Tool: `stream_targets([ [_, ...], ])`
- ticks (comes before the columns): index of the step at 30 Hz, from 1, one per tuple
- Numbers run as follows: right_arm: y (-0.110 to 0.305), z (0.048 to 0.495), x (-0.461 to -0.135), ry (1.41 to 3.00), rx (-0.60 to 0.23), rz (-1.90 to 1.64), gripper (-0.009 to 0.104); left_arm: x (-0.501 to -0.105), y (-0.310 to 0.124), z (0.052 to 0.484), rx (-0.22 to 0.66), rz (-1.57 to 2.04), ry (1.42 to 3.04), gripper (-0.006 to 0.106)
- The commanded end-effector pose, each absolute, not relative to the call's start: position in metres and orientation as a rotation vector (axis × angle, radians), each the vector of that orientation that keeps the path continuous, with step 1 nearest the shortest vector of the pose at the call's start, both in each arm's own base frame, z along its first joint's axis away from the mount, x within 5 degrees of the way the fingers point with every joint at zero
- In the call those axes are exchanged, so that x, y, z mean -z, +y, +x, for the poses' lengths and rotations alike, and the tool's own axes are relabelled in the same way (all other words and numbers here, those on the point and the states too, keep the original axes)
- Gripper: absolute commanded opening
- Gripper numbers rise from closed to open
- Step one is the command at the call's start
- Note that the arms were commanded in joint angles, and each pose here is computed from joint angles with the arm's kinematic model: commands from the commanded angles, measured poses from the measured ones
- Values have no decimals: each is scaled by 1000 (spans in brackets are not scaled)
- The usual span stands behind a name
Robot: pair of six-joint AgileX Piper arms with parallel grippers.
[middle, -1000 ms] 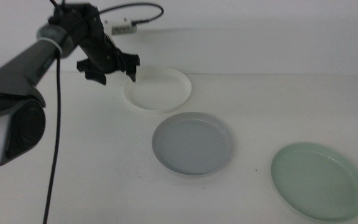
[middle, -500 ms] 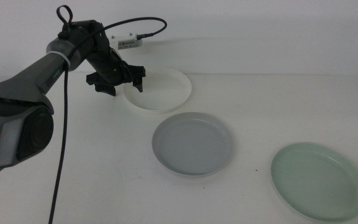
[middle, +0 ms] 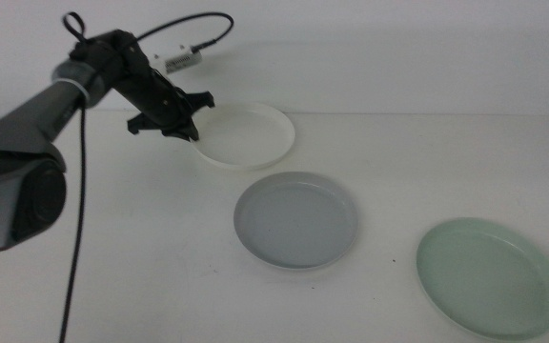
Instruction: Stack the three bowls on top of each other.
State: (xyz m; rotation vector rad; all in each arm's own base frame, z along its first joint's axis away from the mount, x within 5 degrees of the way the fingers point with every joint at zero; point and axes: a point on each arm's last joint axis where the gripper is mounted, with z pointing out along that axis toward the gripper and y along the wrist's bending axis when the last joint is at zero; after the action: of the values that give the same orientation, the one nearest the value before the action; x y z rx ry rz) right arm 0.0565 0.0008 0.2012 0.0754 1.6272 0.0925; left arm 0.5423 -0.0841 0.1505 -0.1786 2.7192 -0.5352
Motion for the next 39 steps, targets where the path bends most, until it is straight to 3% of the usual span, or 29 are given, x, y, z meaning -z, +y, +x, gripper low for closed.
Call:
stream_targets([
  [1, 0, 56, -201, 1617, -81, 71, 93, -183, -75, 543, 579, -173, 2638, -2],
  [7, 0, 56, -201, 1617, -81, 71, 93, -264, -72, 519, 448, -52, 2548, -2],
  [15, 0, 56, -201, 1617, -81, 71, 93, -303, -101, 448, 501, -20, 2451, -2],
  [23, 0, 56, -201, 1617, -81, 71, 93, -282, -130, 375, 525, 11, 2505, -2],
  [33, 0, 56, -201, 1617, -81, 71, 93, -233, -170, 369, 543, 64, 2616, -2],
  [39, 0, 56, -201, 1617, -81, 71, 93, -210, -172, 372, 525, 62, 2684, -2],
])
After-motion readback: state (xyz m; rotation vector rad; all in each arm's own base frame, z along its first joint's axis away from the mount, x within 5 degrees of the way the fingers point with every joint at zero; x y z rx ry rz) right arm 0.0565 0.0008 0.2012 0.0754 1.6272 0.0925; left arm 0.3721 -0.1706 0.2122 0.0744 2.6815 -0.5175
